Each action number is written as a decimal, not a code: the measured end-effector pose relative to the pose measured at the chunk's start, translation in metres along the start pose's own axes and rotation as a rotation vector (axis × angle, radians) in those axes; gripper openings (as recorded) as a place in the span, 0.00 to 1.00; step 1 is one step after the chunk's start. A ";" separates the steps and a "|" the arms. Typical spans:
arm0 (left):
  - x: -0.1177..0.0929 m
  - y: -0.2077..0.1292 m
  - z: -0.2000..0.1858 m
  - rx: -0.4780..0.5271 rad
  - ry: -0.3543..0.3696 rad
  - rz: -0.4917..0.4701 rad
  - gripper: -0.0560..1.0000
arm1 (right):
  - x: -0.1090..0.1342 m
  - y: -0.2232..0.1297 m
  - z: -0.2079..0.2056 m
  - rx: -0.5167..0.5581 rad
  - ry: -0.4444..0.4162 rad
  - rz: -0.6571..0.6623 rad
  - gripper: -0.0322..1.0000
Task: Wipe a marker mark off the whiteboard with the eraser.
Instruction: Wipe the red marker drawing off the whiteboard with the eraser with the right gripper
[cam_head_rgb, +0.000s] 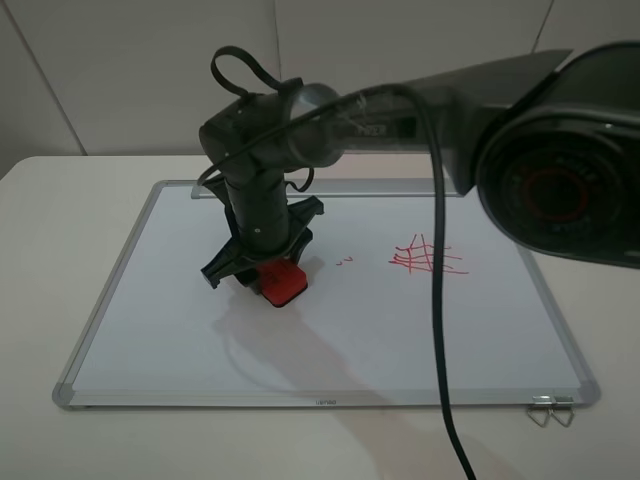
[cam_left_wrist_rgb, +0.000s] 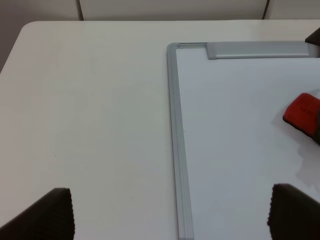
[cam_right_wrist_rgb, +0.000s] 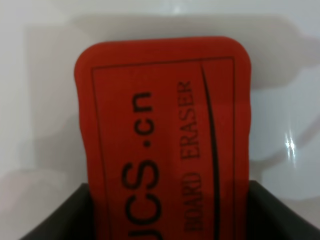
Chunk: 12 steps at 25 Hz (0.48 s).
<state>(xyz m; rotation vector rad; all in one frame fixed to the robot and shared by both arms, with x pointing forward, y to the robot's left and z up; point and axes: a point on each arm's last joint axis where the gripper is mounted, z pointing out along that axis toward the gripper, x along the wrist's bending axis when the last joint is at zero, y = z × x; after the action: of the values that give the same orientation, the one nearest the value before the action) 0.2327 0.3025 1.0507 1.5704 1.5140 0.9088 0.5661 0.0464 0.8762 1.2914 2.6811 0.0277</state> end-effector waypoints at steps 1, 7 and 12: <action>0.000 0.000 0.000 0.000 0.000 0.000 0.79 | -0.004 0.000 0.001 0.004 0.009 0.016 0.51; 0.000 0.000 0.000 0.000 0.000 0.000 0.79 | -0.047 -0.001 0.009 0.025 0.003 0.106 0.51; 0.000 0.000 0.000 0.000 0.000 0.000 0.79 | -0.085 -0.004 0.015 0.043 -0.010 0.180 0.51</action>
<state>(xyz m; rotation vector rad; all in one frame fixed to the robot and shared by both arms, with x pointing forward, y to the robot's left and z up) 0.2327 0.3025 1.0507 1.5704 1.5140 0.9088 0.6175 -0.0229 0.8731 1.5371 2.5622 -0.0140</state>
